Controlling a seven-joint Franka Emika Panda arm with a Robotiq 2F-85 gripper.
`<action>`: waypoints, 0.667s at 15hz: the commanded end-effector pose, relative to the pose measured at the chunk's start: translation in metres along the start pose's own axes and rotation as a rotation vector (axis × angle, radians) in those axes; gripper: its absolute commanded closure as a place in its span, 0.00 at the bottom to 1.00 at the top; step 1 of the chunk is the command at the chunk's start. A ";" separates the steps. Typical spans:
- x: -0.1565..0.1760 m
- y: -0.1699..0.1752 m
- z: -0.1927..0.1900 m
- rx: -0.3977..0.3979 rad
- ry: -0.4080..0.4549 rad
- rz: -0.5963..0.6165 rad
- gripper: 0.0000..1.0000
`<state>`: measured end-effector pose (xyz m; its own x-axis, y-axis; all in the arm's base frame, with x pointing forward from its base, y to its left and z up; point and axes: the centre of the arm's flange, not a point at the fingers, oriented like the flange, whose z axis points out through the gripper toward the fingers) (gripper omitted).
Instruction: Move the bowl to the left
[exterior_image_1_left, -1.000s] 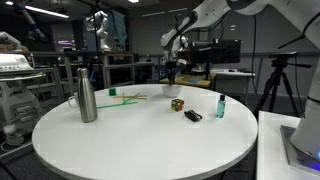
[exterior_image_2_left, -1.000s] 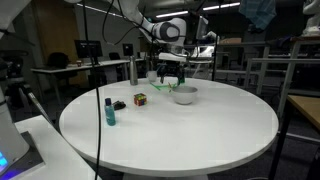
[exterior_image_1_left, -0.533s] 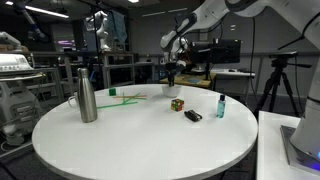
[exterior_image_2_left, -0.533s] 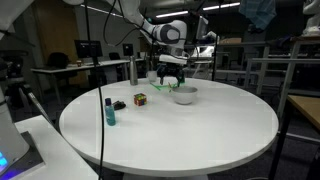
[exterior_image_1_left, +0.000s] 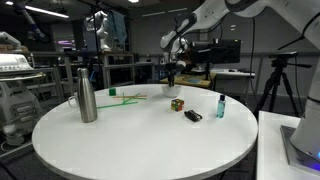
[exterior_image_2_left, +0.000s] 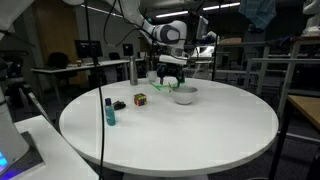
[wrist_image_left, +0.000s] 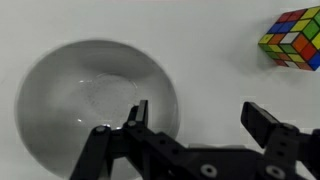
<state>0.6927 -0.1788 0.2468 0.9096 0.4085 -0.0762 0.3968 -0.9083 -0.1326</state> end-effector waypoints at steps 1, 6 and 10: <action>0.004 0.007 0.009 0.032 -0.007 -0.030 0.00; 0.004 0.011 0.028 0.047 -0.048 -0.071 0.00; 0.005 0.012 0.041 0.063 -0.072 -0.088 0.00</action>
<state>0.6864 -0.1767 0.2049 0.8768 0.4669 -0.1153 0.4440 -0.8780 -0.1787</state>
